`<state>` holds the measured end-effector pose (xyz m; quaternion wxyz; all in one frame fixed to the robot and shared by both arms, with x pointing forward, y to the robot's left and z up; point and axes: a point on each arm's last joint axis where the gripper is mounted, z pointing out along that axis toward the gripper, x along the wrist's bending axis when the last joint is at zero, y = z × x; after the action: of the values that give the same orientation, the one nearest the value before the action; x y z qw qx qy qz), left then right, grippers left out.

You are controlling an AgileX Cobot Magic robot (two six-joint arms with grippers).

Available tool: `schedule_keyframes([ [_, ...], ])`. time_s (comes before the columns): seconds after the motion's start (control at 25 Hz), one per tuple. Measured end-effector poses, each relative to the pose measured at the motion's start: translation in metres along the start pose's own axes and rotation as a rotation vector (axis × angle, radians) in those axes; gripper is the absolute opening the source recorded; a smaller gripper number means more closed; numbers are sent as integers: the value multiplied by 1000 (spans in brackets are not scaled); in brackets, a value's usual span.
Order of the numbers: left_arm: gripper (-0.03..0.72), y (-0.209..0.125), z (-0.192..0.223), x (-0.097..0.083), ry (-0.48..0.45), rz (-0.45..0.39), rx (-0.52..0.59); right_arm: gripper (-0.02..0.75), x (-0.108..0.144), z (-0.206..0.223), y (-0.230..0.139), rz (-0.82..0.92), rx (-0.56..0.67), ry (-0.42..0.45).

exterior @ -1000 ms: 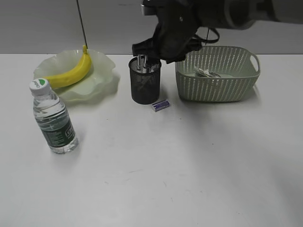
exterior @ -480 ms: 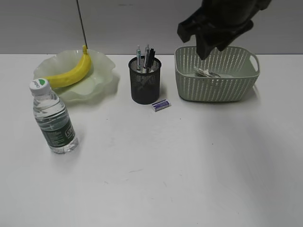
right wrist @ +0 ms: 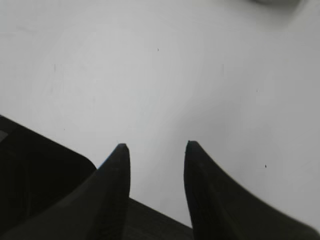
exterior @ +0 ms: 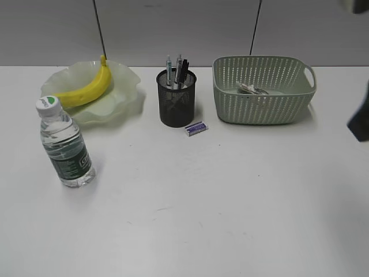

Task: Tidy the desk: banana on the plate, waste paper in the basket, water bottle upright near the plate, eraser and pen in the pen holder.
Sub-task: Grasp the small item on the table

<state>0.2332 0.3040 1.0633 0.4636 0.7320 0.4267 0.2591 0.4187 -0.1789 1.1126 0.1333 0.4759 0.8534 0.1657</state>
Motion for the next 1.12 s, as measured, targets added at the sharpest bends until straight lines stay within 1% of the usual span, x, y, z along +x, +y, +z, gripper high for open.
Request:
schedule_keyframes([
  [0.12, 356, 0, 0, 0, 0, 0, 0, 300, -4, -14, -42, 2, -42, 2],
  [0.32, 356, 0, 0, 0, 0, 0, 0, 300, -9, -36, -108, 16, -179, 10],
  [0.4, 354, 0, 0, 0, 0, 0, 0, 300, -11, -38, -130, 21, -225, 14],
  [0.64, 337, 3, 3, -1, -7, -3, 6, 299, -13, -36, -187, 37, -444, 25],
  [0.8, 332, 28, 12, -5, -49, -35, -44, 299, -14, -32, -212, 44, -584, 28],
  [0.88, 330, 45, 26, -7, -71, -63, -63, 299, -16, -36, -219, 47, -649, 25],
  [1.0, 330, 68, 58, -9, -97, -115, -26, 299, -17, -39, -226, 52, -709, 24],
  [1.12, 330, 88, 99, -11, -116, -186, 51, 299, -17, -40, -226, 51, -713, 22],
])
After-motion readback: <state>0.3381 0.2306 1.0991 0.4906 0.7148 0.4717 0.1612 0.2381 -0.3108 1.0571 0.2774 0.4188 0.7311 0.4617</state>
